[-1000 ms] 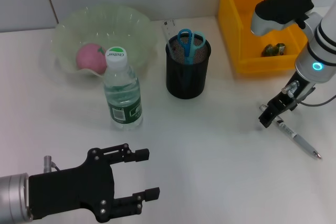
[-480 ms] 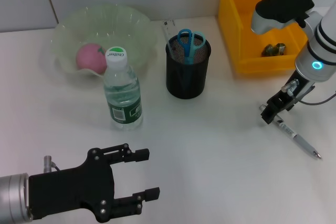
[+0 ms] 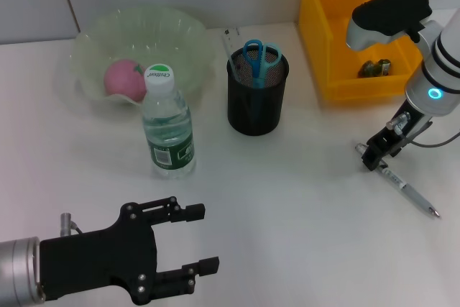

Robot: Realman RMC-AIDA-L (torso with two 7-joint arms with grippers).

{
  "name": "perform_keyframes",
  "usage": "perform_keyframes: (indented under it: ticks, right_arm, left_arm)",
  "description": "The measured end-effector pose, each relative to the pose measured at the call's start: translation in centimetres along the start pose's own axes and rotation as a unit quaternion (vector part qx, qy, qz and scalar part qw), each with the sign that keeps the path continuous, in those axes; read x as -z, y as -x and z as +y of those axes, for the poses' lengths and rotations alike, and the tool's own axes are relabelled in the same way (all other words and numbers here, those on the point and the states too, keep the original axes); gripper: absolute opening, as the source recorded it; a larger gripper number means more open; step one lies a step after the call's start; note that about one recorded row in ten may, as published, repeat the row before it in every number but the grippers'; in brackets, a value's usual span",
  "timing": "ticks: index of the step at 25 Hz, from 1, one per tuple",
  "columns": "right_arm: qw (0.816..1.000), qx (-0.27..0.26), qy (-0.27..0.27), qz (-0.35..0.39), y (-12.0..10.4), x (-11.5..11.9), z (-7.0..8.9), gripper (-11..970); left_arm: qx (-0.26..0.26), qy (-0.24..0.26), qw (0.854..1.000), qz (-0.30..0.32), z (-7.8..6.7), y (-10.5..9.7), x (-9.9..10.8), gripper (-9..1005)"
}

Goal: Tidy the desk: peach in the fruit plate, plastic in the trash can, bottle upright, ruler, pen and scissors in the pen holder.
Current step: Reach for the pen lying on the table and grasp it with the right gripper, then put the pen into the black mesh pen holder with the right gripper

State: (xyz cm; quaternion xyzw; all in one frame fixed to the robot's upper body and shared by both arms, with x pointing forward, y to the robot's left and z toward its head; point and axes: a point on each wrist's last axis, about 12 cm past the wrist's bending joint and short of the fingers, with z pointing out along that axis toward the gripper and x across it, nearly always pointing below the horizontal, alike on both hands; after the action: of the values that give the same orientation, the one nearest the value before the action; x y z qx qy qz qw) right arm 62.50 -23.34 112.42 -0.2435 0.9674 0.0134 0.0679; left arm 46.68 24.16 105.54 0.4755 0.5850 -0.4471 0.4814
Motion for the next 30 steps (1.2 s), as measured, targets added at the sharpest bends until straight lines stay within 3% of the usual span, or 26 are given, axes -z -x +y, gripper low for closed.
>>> perform_keyframes:
  ticks: [12, 24, 30]
  right_arm:
    - [1.0, 0.0, 0.003, 0.005, 0.0, -0.5, 0.2, 470]
    - [1.0, -0.001, 0.013, -0.011, 0.2, -0.5, 0.4, 282]
    - [0.998, -0.015, 0.042, -0.044, 0.5, 1.2, 0.1, 196]
  left_arm:
    - [-0.001, -0.002, 1.0, -0.001, 0.0, 0.1, 0.0, 695]
    - [-0.003, -0.006, 1.0, -0.003, 0.2, 0.3, -0.2, 695]
    - [0.001, -0.009, 1.0, -0.005, 0.1, 0.3, -0.2, 695]
